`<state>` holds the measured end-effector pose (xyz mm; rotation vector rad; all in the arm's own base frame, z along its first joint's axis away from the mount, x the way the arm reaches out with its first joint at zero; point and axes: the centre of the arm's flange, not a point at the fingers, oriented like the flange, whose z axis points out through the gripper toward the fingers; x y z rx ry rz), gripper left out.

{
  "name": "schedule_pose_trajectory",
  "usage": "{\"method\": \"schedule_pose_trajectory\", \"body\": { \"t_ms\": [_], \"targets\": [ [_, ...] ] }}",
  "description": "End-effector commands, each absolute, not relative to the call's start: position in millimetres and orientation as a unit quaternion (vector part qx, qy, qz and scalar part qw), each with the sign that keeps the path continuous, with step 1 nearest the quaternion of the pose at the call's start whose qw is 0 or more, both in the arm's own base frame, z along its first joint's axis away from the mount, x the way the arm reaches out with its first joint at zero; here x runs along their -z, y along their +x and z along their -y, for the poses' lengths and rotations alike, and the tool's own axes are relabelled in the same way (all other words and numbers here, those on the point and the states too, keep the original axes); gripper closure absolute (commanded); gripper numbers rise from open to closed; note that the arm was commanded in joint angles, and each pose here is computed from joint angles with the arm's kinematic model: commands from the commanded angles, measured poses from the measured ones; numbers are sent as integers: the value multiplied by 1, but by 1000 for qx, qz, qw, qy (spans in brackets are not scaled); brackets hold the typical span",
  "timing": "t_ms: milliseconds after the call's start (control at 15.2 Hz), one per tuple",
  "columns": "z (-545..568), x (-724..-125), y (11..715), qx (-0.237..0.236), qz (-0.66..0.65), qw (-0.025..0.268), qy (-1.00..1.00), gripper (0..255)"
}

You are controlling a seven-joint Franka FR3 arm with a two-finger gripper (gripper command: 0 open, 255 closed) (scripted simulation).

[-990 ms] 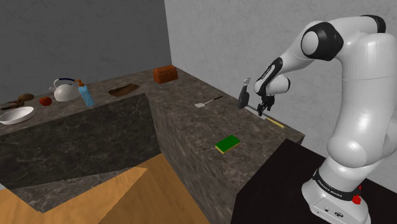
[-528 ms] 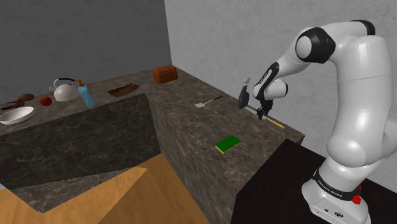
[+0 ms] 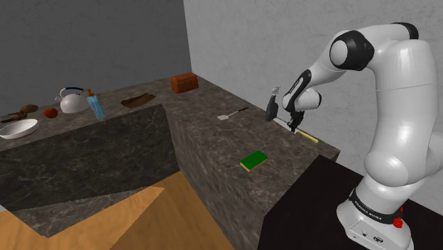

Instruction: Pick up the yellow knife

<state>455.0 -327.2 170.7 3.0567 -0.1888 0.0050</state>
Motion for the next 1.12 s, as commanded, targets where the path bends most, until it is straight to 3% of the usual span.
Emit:
{"method": "schedule_pose_trajectory", "body": {
  "t_ms": [0, 1056],
  "targets": [
    [328, -170, 455, -1, 62, 39, 997, 255],
    [328, -250, 455, -1, 62, 39, 997, 255]
  ]
}}
